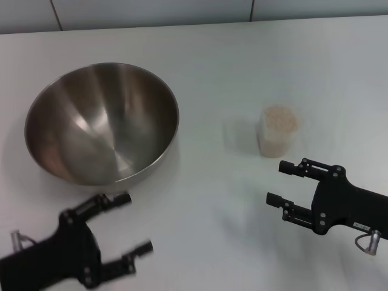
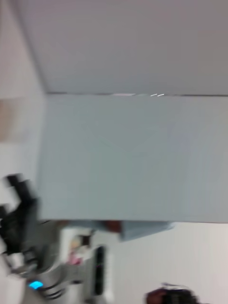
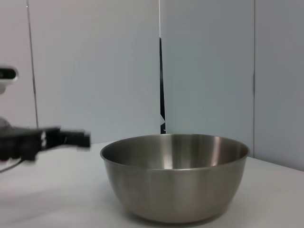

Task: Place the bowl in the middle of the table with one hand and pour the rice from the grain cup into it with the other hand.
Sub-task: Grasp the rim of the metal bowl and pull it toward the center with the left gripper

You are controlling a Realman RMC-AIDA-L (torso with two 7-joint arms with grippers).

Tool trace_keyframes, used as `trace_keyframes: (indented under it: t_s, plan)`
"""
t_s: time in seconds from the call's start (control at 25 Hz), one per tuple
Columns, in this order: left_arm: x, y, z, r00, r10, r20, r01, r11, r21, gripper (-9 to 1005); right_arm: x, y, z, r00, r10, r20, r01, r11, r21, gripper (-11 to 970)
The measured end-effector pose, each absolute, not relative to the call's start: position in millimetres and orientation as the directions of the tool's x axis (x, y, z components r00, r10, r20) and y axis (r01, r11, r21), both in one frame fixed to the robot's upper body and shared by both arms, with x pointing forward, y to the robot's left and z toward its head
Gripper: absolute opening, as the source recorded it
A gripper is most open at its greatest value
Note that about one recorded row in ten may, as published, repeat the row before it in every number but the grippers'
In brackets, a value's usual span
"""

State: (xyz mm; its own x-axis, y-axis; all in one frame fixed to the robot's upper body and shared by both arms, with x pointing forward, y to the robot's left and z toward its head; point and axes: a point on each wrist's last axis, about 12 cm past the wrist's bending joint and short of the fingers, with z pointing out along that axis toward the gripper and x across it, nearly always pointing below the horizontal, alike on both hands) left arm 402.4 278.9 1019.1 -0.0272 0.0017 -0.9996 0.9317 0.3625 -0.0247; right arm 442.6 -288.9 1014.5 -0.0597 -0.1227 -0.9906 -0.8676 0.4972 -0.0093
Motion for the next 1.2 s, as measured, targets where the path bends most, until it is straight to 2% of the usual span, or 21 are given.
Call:
trace_keyframes:
  t_s: [0.16, 0.2, 0.28, 0.4, 0.6, 1.04, 1.2]
  plan:
    - [416, 284, 1034, 0.062, -0.117, -0.991, 0.878, 0.480, -0.001, 827, 443, -289, 1014, -0.060, -0.123, -0.991, -0.868, 0.497, -0.009, 634]
    - [423, 290, 1039, 0.101, -0.144, -0.984, 0.832, 0.555, 0.004, 827, 443, -289, 1014, -0.059, -0.123, -0.991, -0.868, 0.497, -0.009, 634]
    - [425, 293, 1040, 0.115, -0.150, -0.982, 0.813, 0.583, 0.006, 827, 443, -289, 1015, -0.059, -0.123, -0.991, -0.868, 0.497, -0.009, 633]
    - [441, 310, 1045, 0.170, -0.145, -0.975, 0.685, 0.729, 0.011, 827, 442, -289, 1014, -0.060, -0.122, -0.991, -0.867, 0.498, -0.009, 633]
    - [467, 323, 1046, 0.190, -0.127, -0.974, 0.516, 0.857, -0.011, 827, 442, -288, 1014, -0.061, -0.121, -0.991, -0.867, 0.497, -0.007, 633]
    - [483, 326, 1049, 0.189, -0.117, -0.975, 0.467, 0.884, -0.016, 827, 441, -288, 1014, -0.062, -0.120, -0.991, -0.867, 0.498, -0.006, 632]
    - [494, 330, 1050, 0.128, -0.145, -0.981, 0.475, 0.878, -0.068, 827, 441, -288, 1014, -0.062, -0.121, -0.991, -0.867, 0.498, -0.007, 633]
